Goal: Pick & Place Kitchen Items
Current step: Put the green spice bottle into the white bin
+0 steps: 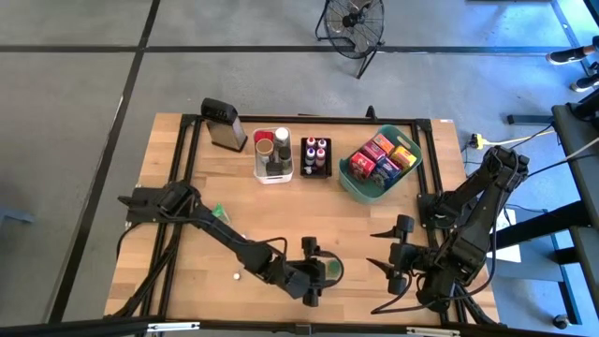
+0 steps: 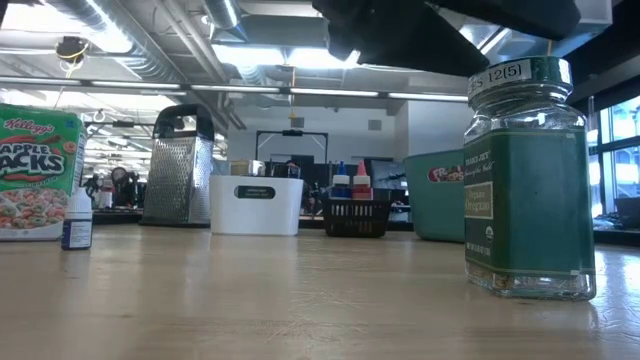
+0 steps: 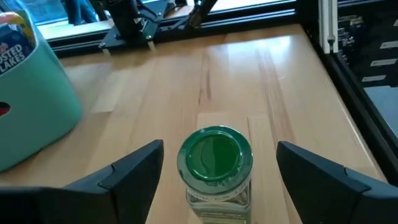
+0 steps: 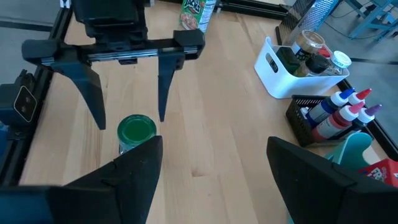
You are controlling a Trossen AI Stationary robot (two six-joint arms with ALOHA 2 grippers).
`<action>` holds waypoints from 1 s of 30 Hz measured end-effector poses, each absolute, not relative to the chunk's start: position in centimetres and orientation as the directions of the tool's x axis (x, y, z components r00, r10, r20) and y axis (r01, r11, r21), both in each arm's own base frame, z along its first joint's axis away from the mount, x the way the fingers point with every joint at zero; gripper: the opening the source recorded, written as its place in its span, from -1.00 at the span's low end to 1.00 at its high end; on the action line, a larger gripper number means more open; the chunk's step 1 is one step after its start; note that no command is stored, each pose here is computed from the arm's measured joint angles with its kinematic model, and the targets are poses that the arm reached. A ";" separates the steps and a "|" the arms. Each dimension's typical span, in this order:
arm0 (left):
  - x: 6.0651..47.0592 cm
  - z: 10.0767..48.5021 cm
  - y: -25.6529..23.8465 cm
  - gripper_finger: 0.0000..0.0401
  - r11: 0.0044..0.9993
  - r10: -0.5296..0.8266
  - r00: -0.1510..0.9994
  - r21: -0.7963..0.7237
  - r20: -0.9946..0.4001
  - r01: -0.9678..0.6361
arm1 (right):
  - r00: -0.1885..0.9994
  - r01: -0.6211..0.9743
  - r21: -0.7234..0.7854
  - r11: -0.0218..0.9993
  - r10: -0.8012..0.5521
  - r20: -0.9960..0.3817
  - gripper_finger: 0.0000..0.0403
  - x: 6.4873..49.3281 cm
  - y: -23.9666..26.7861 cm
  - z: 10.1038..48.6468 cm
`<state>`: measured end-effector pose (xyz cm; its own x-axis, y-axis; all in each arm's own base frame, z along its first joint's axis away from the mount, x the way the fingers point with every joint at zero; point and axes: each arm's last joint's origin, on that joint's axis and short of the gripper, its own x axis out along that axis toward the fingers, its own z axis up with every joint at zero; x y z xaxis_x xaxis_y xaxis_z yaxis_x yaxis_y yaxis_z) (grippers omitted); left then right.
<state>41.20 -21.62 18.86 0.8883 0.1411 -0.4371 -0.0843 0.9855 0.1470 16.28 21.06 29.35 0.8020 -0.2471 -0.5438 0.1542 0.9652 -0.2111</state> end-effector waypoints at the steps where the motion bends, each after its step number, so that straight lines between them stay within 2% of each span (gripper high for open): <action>1: 41.2 18.9 -21.6 0.54 0.987 0.134 0.889 0.143 -0.437 -0.078 | 0.802 0.154 -0.211 0.965 -0.247 -0.544 0.45 16.3 21.1 29.3; 6: 41.8 18.5 -21.4 0.55 0.994 0.084 0.897 0.103 -0.433 -0.044 | 0.802 0.154 -0.211 0.965 -0.247 -0.544 0.45 16.3 21.1 29.3; 12: 42.7 17.3 -20.6 0.54 0.992 0.111 0.899 0.102 -0.425 -0.074 | 0.802 0.154 -0.210 0.965 -0.246 -0.544 0.45 16.3 21.1 29.4; 30: 42.5 17.2 -21.2 0.54 0.992 0.107 0.902 0.112 -0.418 -0.066 | 0.801 0.153 -0.210 0.966 -0.245 -0.545 0.45 16.3 21.1 29.4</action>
<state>42.50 -21.17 17.23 0.9020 0.1074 -0.4182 -0.0662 0.9915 0.1119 16.28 21.07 29.35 0.8015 -0.2454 -0.5454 0.1531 0.9657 -0.2096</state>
